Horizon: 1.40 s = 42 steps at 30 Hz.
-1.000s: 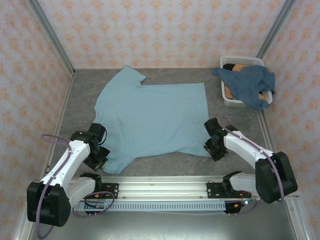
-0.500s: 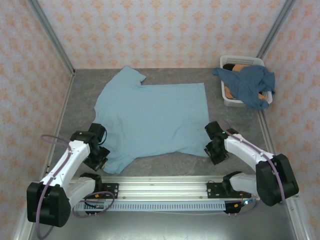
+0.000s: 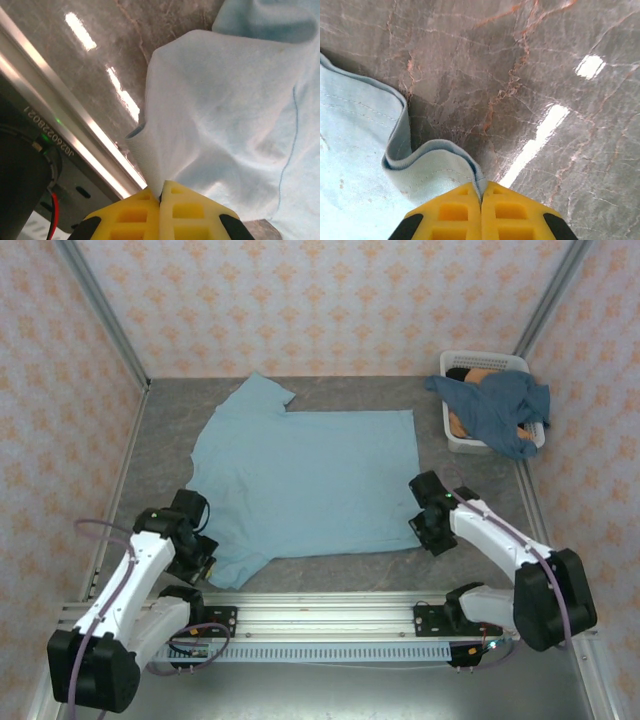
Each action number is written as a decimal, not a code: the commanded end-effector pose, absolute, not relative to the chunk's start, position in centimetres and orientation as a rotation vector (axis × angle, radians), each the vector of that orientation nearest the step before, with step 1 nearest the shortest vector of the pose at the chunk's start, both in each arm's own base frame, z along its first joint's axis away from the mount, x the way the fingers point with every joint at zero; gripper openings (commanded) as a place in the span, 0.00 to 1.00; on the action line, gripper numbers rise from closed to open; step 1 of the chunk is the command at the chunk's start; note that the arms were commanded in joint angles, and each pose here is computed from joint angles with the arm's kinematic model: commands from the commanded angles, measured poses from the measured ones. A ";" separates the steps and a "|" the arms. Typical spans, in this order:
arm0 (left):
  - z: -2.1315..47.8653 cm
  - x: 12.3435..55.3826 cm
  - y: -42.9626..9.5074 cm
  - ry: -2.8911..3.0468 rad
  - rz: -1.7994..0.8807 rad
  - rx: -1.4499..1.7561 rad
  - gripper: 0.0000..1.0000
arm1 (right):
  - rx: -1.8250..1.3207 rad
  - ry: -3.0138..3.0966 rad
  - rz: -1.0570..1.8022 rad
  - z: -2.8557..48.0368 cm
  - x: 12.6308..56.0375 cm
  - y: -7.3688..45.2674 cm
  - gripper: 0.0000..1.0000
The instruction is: Fold and stack the t-shirts
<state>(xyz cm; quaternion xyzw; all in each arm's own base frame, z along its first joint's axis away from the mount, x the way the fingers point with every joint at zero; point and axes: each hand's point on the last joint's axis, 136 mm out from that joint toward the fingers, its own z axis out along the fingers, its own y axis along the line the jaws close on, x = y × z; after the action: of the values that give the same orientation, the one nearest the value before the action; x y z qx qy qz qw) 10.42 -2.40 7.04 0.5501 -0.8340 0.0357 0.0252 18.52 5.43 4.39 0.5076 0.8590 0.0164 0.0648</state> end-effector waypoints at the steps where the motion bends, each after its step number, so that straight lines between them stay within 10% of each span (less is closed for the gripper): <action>1: 9.0 8.8 -2.6 -2.509 0.097 1.742 0.00 | 1.499 2.586 -0.062 5.7 17.0 3.6 0.00; 13: 8.4 7.8 -3.3 -2.462 0.146 1.763 0.00 | 1.431 2.641 -0.095 6.3 16.0 3.2 0.00; 42: 14.8 31.9 -1.6 -3.129 -0.102 1.258 0.00 | 1.415 2.642 -0.098 7.4 25.9 4.3 0.00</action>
<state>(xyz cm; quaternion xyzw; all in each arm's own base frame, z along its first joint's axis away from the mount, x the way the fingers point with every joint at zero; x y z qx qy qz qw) 29.98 -2.47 14.16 0.4004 -0.9124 -0.0051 -0.0846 25.12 4.79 7.26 0.4776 0.8761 -0.0181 0.0632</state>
